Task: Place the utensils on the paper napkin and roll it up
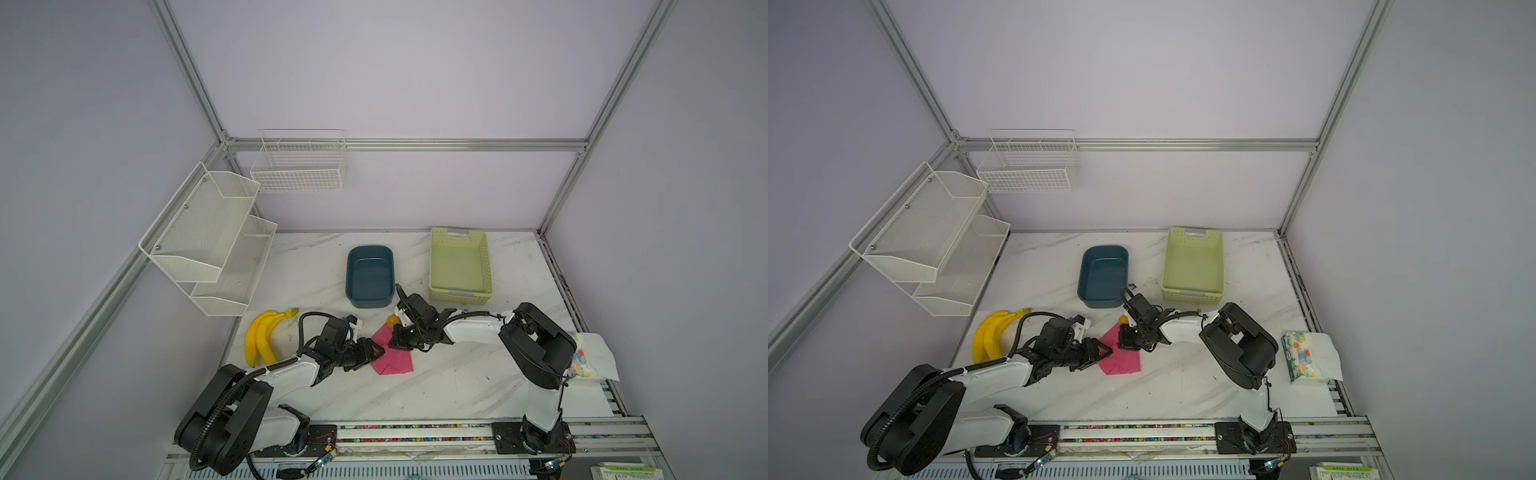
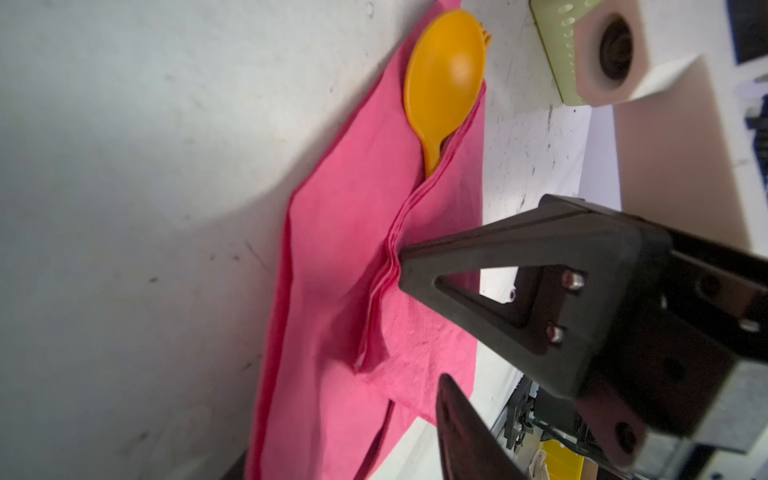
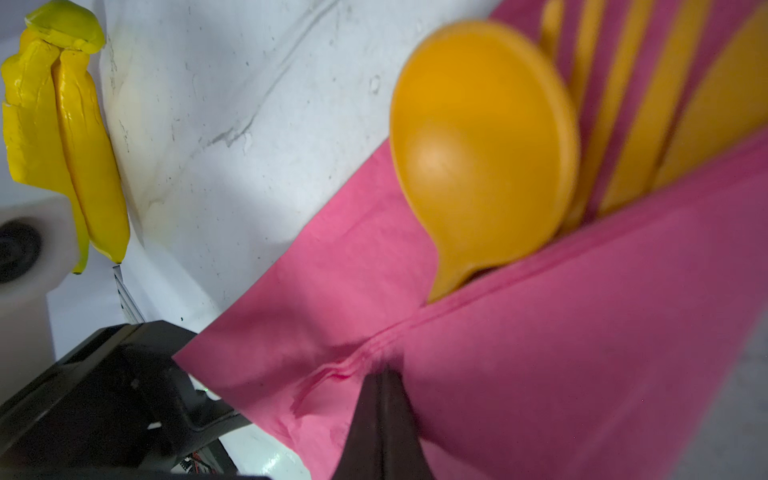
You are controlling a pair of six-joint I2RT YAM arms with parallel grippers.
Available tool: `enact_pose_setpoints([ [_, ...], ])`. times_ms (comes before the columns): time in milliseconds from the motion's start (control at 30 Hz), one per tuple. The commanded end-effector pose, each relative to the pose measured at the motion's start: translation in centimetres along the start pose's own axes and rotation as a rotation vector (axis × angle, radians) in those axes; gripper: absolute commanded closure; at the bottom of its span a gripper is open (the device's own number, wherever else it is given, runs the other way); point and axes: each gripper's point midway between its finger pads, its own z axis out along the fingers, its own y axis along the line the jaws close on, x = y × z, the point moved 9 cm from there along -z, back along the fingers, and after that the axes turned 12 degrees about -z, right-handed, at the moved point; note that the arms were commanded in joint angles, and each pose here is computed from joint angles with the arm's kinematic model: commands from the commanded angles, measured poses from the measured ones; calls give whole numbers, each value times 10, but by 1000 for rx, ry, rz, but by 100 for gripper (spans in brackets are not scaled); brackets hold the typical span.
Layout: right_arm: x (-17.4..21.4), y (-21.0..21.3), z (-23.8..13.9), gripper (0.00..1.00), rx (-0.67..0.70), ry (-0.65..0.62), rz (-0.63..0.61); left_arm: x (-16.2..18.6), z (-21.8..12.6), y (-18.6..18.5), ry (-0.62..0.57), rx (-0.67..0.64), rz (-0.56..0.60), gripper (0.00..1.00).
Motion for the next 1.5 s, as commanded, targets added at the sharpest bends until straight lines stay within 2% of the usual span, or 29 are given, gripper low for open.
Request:
enact_pose_setpoints([
  [0, 14, -17, 1, 98, 89, 61, 30, -8, 5, -17, -20, 13, 37, 55],
  [200, 15, -16, 0, 98, 88, 63, 27, -10, 5, -14, -69, -40, 46, 61],
  [400, 15, -17, 0, 98, 89, 64, 29, -12, 3, -21, -89, -27, 87, 71],
  [667, 15, -16, -1, 98, 89, 63, 26, -15, 8, -24, -94, -15, 101, 73],
  [1067, 15, -14, -5, 98, 75, 53, 28, -17, 8, -21, -117, -48, 96, 89],
  [1467, 9, 1, -17, 98, 6, 20, 23, -17, 9, -16, -118, -93, 83, 99],
])
